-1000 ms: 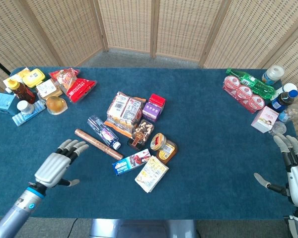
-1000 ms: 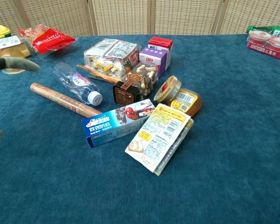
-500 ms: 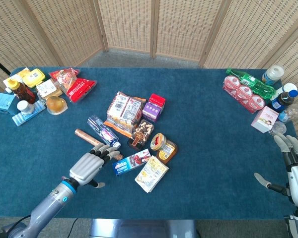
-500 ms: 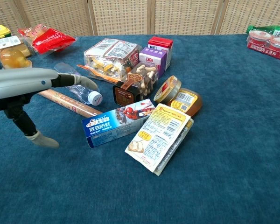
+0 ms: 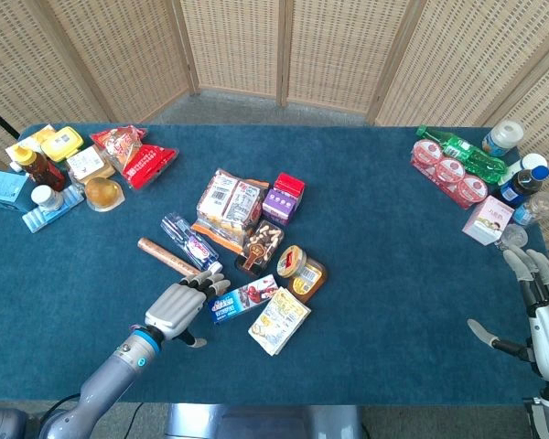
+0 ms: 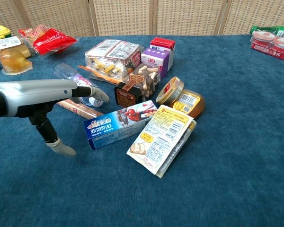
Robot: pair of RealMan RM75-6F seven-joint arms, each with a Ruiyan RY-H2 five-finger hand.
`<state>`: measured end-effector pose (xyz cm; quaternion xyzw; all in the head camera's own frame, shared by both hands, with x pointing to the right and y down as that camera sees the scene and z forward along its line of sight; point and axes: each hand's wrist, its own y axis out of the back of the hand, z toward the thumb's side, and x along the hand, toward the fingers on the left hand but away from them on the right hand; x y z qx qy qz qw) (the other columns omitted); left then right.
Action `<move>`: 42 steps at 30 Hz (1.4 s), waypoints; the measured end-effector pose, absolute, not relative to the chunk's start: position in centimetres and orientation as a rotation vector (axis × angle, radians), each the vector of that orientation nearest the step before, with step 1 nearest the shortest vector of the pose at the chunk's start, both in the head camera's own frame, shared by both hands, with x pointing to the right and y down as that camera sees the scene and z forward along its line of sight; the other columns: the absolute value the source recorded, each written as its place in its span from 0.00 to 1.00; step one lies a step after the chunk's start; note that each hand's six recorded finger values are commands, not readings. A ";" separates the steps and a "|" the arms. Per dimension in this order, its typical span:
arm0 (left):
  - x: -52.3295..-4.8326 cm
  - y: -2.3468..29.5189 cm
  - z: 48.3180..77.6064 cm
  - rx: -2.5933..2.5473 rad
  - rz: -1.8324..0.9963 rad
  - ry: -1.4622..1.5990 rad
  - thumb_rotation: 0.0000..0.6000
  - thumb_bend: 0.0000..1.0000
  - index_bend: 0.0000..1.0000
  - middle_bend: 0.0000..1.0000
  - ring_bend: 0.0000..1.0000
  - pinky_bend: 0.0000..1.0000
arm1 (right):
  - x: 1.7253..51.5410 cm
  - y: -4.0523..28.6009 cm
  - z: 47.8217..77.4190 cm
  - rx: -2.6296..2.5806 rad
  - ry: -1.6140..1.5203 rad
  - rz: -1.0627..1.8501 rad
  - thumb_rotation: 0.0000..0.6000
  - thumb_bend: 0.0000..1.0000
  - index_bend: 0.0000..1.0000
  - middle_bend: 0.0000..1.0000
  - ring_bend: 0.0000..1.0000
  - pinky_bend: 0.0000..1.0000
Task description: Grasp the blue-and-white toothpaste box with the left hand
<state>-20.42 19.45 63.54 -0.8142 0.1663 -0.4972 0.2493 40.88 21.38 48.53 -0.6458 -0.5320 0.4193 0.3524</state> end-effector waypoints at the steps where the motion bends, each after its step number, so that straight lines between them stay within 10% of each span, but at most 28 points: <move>1: -20.1 19.3 63.7 -2.223 -1.361 0.455 1.00 0.06 0.10 0.00 0.00 0.15 | 40.9 21.4 48.5 -1.671 -1.376 1.085 1.00 0.00 0.00 0.00 0.00 0.00; 34: -13.5 17.0 65.0 -2.109 -1.456 0.288 1.00 0.06 0.18 0.10 0.10 0.25 | 41.3 21.2 48.1 -1.692 -1.409 1.066 1.00 0.00 0.00 0.00 0.00 0.00; 42: -11.7 16.7 65.6 -2.048 -1.453 0.246 1.00 0.06 0.20 0.14 0.19 0.42 | 41.6 21.1 47.9 -1.699 -1.424 1.063 1.00 0.00 0.00 0.00 0.00 0.00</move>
